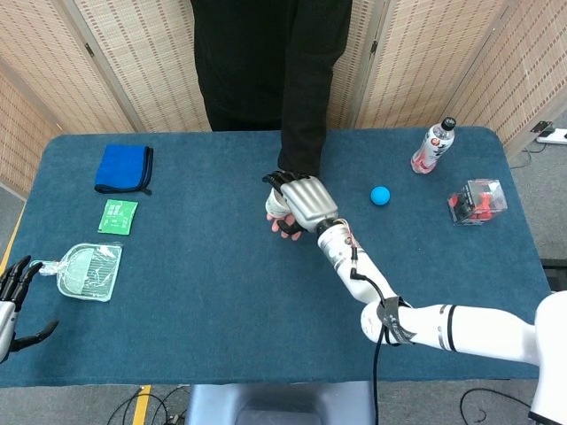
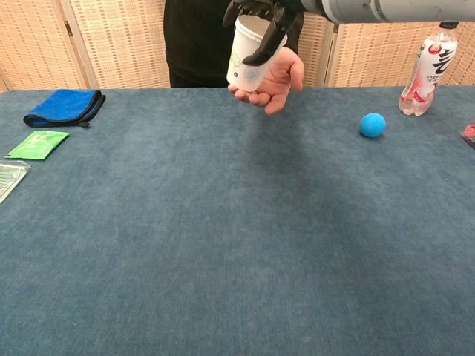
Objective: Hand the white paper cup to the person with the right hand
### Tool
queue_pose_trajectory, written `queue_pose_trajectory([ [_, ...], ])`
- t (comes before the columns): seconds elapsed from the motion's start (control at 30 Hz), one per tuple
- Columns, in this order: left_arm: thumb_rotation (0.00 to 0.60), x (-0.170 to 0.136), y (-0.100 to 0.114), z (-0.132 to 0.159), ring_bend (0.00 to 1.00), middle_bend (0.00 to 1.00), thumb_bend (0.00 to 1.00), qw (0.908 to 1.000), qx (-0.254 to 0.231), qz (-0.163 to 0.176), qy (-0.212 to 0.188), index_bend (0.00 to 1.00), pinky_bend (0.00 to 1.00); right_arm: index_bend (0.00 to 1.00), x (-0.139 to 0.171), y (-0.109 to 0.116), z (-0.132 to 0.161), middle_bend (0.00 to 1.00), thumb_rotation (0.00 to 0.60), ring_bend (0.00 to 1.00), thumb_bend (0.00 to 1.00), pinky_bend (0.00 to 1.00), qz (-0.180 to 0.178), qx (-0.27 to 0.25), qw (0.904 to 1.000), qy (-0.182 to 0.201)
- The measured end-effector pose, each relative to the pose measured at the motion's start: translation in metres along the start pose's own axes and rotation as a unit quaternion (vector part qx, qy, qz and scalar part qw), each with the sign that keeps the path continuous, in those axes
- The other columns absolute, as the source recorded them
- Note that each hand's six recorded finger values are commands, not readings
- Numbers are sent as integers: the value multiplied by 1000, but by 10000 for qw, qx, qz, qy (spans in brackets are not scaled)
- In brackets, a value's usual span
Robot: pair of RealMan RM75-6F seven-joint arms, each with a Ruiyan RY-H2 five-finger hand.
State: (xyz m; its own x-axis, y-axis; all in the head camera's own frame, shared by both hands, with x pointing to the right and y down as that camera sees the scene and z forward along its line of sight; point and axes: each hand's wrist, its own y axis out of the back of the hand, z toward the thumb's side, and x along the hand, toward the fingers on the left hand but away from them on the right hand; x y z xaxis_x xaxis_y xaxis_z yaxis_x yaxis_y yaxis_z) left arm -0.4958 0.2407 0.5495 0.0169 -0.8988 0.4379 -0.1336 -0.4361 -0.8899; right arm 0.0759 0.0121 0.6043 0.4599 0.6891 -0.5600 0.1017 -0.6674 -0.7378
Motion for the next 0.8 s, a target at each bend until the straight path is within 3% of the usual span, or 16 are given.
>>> queue_pose_trajectory([
  [0.23, 600, 0, -1, 0, 0, 0, 269, 10000, 35, 10, 14, 69, 174, 0, 19, 17, 1, 0, 600, 0, 204, 0, -119, -35, 9999, 119],
  [0.5, 600, -1, -2, 7, 0, 0, 269, 9999, 127, 43, -52, 69, 174, 0, 81, 45, -12, 0, 600, 0, 204, 0, -596, 90, 9978, 284],
  [0.63, 600, -2, -3, 10, 0, 0, 269, 9998, 168, 42, -99, 69, 174, 0, 119, 40, -32, 0, 600, 0, 204, 0, -717, 221, 9967, 294],
  [0.8, 600, -4, -3, 16, 0, 0, 268, 9995, 234, 100, -178, 69, 173, 0, 169, 16, -65, 0, 600, 0, 204, 0, -943, 554, 9935, 328],
])
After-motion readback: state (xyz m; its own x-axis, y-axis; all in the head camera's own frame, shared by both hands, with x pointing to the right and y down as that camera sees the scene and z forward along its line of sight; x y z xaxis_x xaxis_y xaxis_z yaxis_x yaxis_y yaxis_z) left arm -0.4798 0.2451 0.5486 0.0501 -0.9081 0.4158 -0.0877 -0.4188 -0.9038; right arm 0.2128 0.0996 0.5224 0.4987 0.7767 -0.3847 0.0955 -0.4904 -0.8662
